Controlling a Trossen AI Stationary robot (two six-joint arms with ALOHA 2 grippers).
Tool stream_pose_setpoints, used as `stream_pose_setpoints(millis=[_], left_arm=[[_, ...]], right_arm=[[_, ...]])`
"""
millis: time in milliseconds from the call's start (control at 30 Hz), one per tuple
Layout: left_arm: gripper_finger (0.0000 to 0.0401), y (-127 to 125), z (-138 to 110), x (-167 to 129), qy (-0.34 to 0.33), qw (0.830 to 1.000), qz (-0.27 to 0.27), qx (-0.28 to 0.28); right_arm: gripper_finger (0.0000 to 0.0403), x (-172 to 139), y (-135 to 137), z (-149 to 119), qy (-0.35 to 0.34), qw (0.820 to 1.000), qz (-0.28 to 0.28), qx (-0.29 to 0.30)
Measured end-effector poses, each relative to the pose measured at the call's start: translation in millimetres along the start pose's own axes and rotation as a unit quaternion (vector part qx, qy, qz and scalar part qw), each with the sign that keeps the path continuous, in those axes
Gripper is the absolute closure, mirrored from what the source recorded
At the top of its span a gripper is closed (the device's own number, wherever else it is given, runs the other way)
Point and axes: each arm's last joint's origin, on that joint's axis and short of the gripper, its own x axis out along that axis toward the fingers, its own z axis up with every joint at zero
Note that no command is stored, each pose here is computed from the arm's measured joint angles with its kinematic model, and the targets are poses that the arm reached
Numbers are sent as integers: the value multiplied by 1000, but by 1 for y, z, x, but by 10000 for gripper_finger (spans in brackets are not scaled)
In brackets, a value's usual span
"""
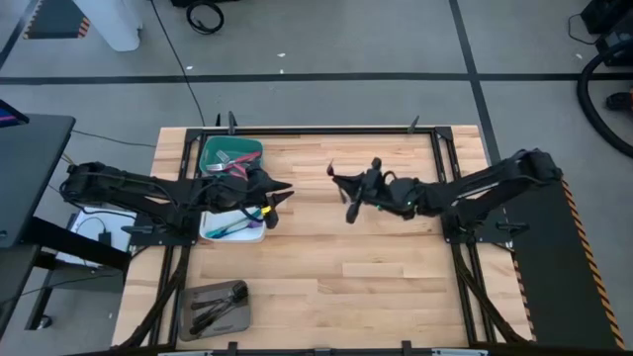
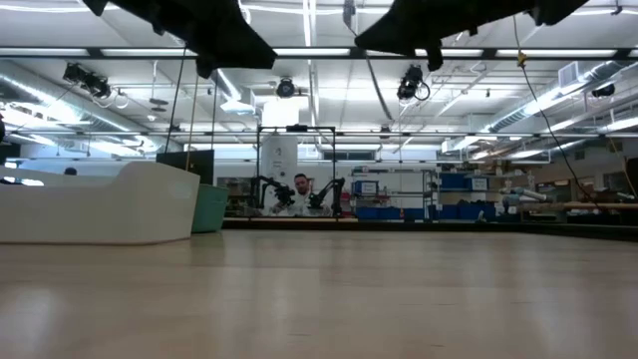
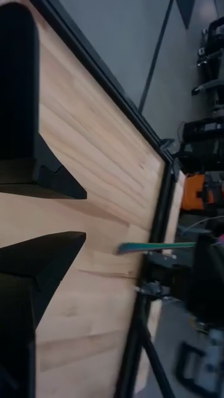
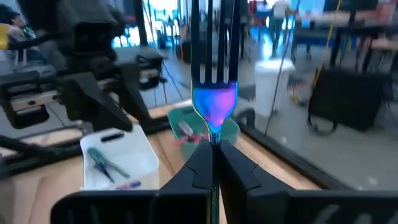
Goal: Sort silverware by color (type)
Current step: Put the blue fork into the white bin
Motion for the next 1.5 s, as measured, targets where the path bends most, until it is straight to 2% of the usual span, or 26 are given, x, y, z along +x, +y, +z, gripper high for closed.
stream_pose_setpoints(millis=[133,433,700,1367,1500], left_arm=[[296,-3,0,7,-16,1000,-3,-6],[296,-16,-9,40,-53,999,-10,5],[296,-21,-11,55,-100,995,-18,-16],[296,-22,-7,55,-121,992,-23,-29],[296,-23,-5,55,-121,991,-45,-37]], right_arm=[[389,11,14,-13,-25,1000,-1,-16],[389,20,34,-41,-10,999,-20,-45],[389,21,39,-37,-16,998,-29,-48],[389,23,36,-37,-17,999,-29,-17],[389,24,35,-36,-20,999,-29,-16]])
